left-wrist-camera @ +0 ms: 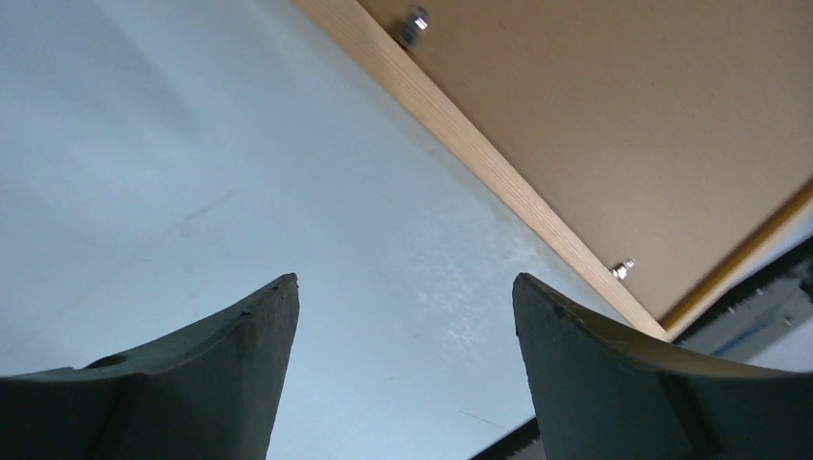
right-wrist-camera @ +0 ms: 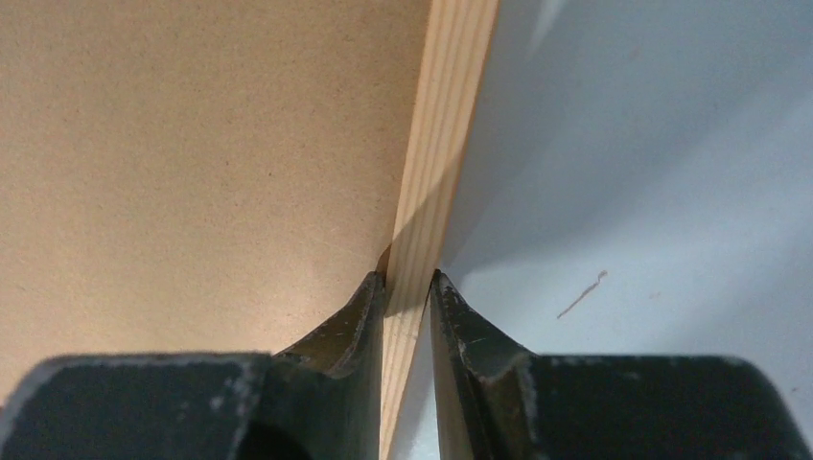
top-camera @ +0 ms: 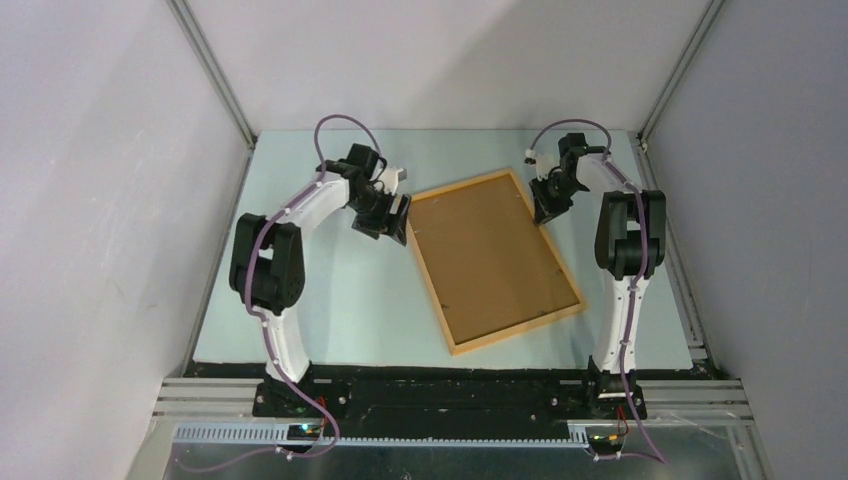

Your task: Put the photo into the frame

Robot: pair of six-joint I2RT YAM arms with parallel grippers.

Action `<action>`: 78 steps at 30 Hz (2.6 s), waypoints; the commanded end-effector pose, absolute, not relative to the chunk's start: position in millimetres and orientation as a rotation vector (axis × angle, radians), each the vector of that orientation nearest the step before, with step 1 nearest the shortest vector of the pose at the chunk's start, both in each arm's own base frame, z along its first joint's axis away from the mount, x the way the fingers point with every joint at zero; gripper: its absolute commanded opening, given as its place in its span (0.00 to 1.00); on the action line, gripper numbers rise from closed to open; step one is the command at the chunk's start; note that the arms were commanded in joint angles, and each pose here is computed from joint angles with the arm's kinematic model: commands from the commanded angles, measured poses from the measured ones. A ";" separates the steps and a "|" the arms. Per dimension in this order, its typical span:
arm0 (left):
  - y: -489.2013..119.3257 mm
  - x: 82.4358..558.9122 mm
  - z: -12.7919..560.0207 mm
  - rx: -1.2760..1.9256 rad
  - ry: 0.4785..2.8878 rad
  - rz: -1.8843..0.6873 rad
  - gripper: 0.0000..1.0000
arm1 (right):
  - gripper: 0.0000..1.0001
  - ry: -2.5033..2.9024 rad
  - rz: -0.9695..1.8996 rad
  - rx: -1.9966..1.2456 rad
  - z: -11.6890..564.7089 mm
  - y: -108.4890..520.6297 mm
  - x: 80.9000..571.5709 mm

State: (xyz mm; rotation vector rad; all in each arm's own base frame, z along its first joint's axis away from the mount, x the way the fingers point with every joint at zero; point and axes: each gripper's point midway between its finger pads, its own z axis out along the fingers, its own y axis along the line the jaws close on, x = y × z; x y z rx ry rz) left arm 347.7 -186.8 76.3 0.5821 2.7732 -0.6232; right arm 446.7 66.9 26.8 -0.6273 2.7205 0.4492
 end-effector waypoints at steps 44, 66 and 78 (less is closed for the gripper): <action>-149.0 412.5 45.4 0.554 2.783 -0.285 0.67 | 0.32 2.525 0.692 -1.135 47.6 170.9 429.9; -143.1 398.7 25.3 0.537 2.851 -0.327 0.36 | 0.57 2.554 0.514 -0.783 98.9 92.9 385.5; -148.7 378.0 17.4 0.492 2.905 -0.438 0.03 | 0.63 2.586 0.550 -0.597 104.9 62.2 330.6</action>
